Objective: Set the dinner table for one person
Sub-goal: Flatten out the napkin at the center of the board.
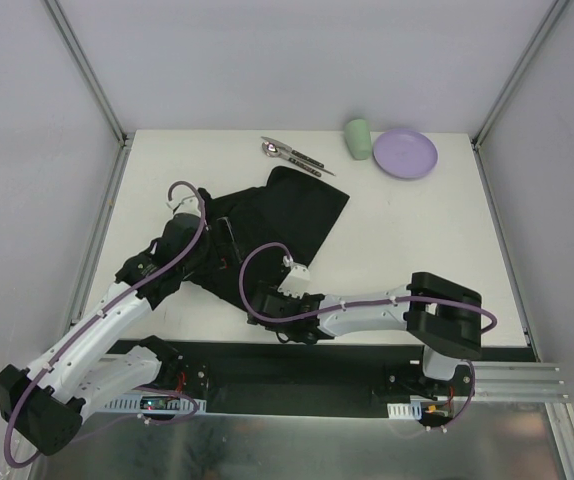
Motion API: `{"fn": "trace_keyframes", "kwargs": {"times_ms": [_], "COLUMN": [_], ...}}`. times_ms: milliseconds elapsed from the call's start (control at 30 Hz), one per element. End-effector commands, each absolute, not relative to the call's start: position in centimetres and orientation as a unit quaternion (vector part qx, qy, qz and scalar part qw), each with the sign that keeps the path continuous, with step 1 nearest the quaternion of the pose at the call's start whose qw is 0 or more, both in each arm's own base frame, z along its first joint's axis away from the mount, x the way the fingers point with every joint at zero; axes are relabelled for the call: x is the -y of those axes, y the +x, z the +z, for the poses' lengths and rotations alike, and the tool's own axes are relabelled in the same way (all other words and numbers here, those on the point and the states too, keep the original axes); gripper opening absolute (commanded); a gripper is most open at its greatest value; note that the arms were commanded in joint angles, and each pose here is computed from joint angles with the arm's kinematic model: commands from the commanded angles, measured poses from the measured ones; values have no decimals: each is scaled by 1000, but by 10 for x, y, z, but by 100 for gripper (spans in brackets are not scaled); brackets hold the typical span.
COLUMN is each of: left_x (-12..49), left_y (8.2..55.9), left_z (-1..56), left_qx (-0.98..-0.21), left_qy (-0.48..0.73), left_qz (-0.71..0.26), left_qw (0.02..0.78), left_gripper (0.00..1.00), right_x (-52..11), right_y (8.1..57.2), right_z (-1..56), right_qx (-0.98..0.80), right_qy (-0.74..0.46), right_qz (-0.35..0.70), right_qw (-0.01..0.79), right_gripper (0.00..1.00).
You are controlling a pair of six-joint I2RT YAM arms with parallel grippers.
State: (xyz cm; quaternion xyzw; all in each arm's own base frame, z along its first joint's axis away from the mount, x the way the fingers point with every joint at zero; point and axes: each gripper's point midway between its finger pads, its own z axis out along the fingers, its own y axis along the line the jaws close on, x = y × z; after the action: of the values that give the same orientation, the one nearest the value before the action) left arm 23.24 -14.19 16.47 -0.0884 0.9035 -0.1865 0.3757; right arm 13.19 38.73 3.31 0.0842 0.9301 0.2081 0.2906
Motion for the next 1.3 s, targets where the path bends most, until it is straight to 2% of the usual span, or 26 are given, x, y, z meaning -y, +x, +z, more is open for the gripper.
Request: {"fn": "trace_keyframes", "kwargs": {"times_ms": [0, 367, 600, 833, 933, 967, 1033, 1067, 1267], "left_x": [136, 134, 132, 130, 129, 129, 128, 128, 126], "left_y": [230, 229, 228, 227, 228, 228, 229, 228, 228], "left_z": [162, 156, 153, 150, 150, 148, 149, 148, 145], "left_qx": [-905, -909, -910, -912, -912, -914, -913, -914, -915], "left_qy": [-86, -83, -81, -81, -82, -82, -83, -83, -85], "left_qz": [-180, -175, -173, -168, -167, -166, -165, -164, -161], "left_qw": [375, 369, 369, 365, 364, 362, 363, 362, 361], "left_gripper": [99, 99, 99, 99, 99, 99, 99, 99, 99], "right_x": [-378, -350, -347, -348, -347, -347, -345, -344, -333], "right_y": [131, 146, 149, 147, 147, 147, 146, 146, 151], "right_z": [17, 5, -2, -8, -9, -9, -9, -9, 18], "right_qx": [-935, -931, -932, -936, -936, -936, -937, -937, -929], "right_qy": [98, 138, 150, 146, 146, 146, 146, 143, 123], "right_qz": [180, 122, 112, 109, 108, 108, 105, 102, 93], "right_qw": [289, 315, 310, 302, 302, 301, 301, 302, 337], "right_gripper": [76, 72, 59, 54, 29, 16, 4, 1, 1]}}
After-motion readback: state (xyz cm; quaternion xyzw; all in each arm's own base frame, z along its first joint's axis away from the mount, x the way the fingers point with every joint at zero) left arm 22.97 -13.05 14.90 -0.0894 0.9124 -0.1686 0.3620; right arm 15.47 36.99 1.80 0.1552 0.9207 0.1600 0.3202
